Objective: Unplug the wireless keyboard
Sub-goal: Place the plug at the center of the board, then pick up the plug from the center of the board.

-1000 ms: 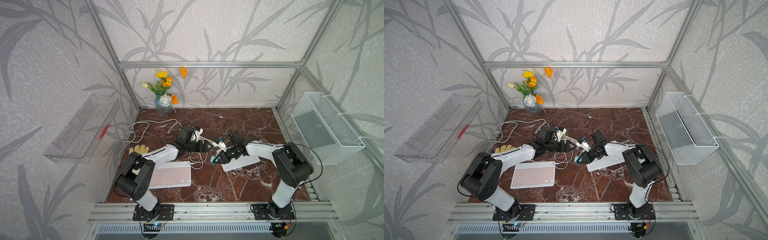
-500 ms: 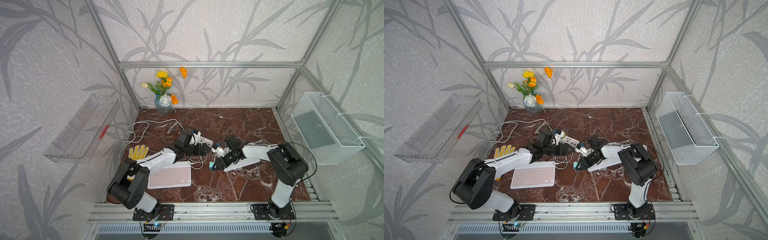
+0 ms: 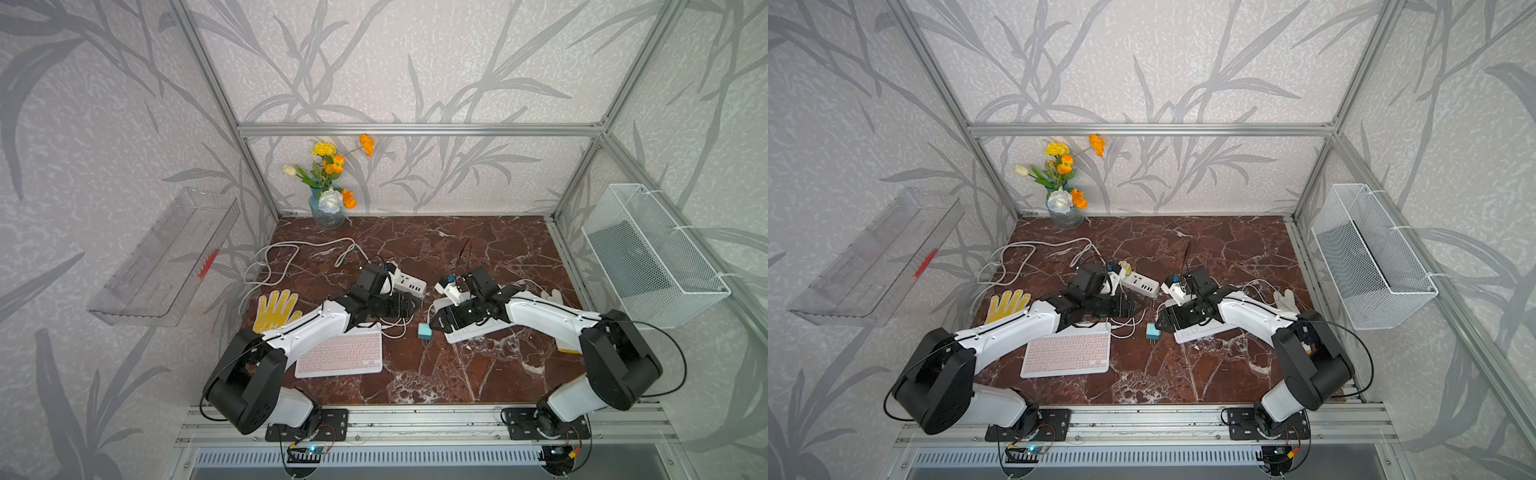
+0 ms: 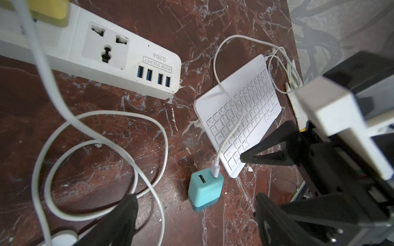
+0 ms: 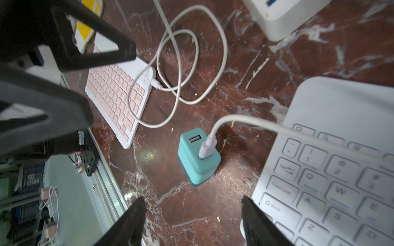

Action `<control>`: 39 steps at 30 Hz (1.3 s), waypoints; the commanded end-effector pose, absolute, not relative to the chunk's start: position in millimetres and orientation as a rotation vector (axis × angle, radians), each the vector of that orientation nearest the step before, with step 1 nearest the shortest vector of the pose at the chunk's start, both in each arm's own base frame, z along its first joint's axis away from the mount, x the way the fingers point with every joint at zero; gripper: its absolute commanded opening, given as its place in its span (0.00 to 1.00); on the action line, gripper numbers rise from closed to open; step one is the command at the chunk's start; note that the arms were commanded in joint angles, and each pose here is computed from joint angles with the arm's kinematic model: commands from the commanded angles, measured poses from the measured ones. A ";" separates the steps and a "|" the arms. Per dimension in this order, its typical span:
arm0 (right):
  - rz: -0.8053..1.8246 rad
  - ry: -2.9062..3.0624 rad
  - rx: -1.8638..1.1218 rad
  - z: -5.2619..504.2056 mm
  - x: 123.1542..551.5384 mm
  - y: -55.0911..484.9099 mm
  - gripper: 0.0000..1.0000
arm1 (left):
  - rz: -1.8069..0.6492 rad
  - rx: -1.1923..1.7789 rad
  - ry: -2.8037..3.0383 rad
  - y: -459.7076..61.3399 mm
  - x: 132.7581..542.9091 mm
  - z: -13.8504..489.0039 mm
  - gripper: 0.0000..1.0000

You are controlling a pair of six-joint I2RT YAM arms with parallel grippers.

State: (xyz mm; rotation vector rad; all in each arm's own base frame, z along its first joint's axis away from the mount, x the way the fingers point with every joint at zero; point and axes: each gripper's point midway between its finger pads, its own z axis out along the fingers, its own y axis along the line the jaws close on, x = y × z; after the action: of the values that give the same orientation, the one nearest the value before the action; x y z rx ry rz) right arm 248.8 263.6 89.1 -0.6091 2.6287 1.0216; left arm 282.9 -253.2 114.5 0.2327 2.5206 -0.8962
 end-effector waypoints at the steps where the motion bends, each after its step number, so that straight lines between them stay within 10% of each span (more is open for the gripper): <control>1: 0.960 2.661 -0.407 93.9 258.6 256.8 0.69 | -0.772 0.237 2.532 -244.0 271.3 111.9 0.85; 23: 0.482 2.862 -0.006 55.2 279.7 283.2 0.59 | -0.544 0.192 2.466 -237.0 229.6 83.6 0.82; 39: 0.236 2.925 0.013 37.5 264.4 276.8 0.20 | -0.443 0.230 2.463 -230.9 221.2 72.5 0.81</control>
State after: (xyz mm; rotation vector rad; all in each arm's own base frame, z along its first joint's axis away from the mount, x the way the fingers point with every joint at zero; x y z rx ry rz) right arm 267.5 287.2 40.2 -0.0019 2.9161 0.3249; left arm 218.6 -231.7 72.2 0.2349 2.4761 -0.4681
